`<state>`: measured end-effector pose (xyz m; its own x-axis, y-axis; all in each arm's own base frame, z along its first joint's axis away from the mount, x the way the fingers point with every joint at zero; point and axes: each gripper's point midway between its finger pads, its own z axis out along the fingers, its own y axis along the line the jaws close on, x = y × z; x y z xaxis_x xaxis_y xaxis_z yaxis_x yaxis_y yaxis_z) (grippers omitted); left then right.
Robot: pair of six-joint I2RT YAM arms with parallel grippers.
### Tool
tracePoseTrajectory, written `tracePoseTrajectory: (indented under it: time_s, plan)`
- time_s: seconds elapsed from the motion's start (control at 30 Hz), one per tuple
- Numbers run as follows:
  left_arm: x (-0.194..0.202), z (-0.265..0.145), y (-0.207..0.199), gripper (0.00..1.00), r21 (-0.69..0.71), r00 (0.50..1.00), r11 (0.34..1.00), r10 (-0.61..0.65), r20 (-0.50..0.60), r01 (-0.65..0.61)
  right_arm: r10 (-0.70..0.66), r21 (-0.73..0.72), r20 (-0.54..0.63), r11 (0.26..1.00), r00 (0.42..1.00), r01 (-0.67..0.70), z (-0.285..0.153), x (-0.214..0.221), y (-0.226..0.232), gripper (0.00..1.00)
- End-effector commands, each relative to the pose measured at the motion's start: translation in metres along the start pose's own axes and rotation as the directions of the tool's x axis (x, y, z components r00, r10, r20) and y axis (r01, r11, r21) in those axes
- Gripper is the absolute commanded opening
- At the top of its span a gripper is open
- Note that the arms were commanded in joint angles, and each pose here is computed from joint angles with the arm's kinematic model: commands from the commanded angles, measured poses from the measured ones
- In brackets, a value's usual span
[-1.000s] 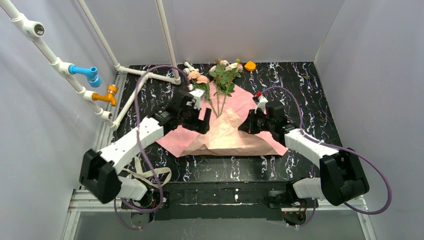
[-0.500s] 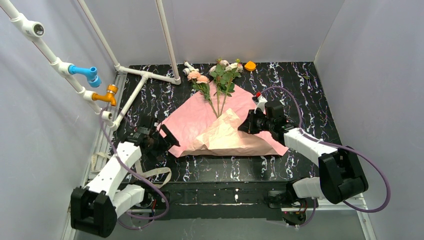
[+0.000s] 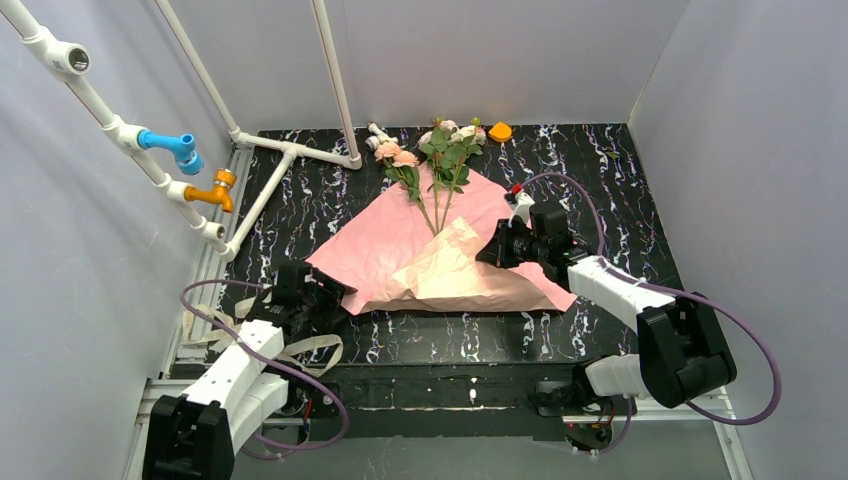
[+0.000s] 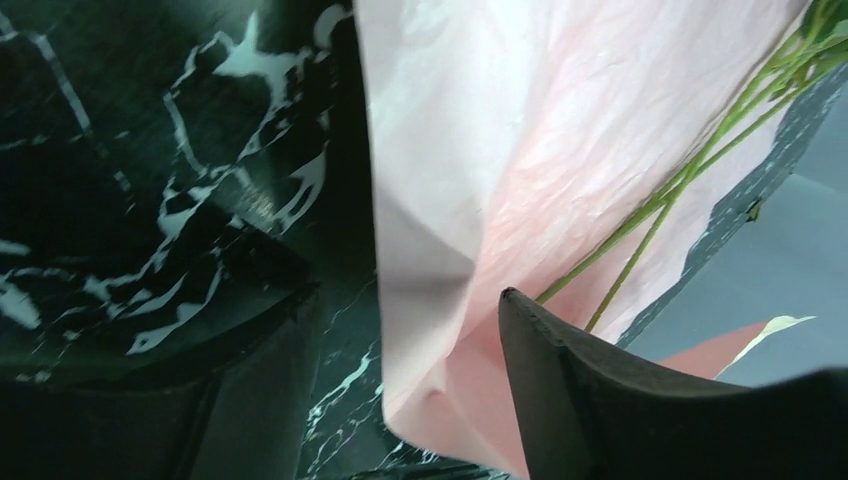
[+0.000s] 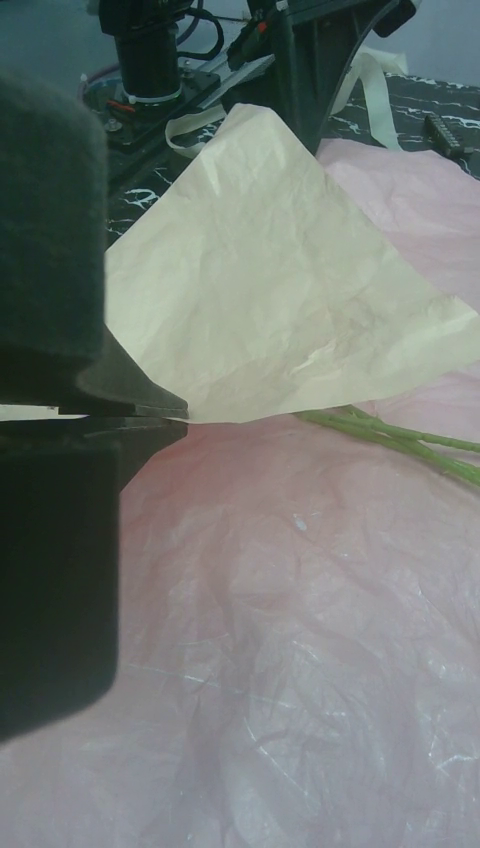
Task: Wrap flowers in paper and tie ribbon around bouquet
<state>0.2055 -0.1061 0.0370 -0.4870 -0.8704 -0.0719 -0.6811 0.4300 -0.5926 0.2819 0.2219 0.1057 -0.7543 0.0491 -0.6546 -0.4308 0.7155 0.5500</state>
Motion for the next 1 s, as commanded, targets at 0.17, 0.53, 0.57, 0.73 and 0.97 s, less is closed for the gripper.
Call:
tracePoseTrajectory:
  time_s: [0.17, 0.53, 0.57, 0.73, 0.97]
  plan:
    - [-0.024, 0.014, -0.012, 0.05, 0.074, 0.992, 0.997, 0.019, 0.128, -0.028, -0.021, -0.015, 0.044, 1.000, 0.999, 0.022, -0.002, -0.020, 0.009, 0.01]
    - [-0.035, -0.006, 0.007, 0.00, -0.083, 0.974, 0.987, 0.150, 0.169, -0.137, -0.048, 0.125, 0.090, 0.991, 0.995, 0.036, -0.013, -0.034, -0.008, 0.01]
    - [-0.035, -0.007, 0.007, 0.00, -0.089, 0.973, 0.985, 0.164, 0.164, -0.151, -0.051, 0.124, 0.092, 0.992, 0.995, 0.039, -0.013, -0.034, -0.008, 0.01]
    - [-0.031, -0.005, 0.011, 0.00, -0.105, 0.973, 0.979, 0.187, 0.132, -0.174, -0.051, 0.080, 0.082, 0.996, 0.995, 0.045, -0.011, -0.031, -0.002, 0.01]
    - [-0.020, -0.011, 0.000, 0.00, -0.099, 0.924, 0.920, 0.382, 0.002, -0.380, -0.062, -0.062, 0.079, 0.996, 0.995, 0.067, -0.005, -0.031, 0.021, 0.01]
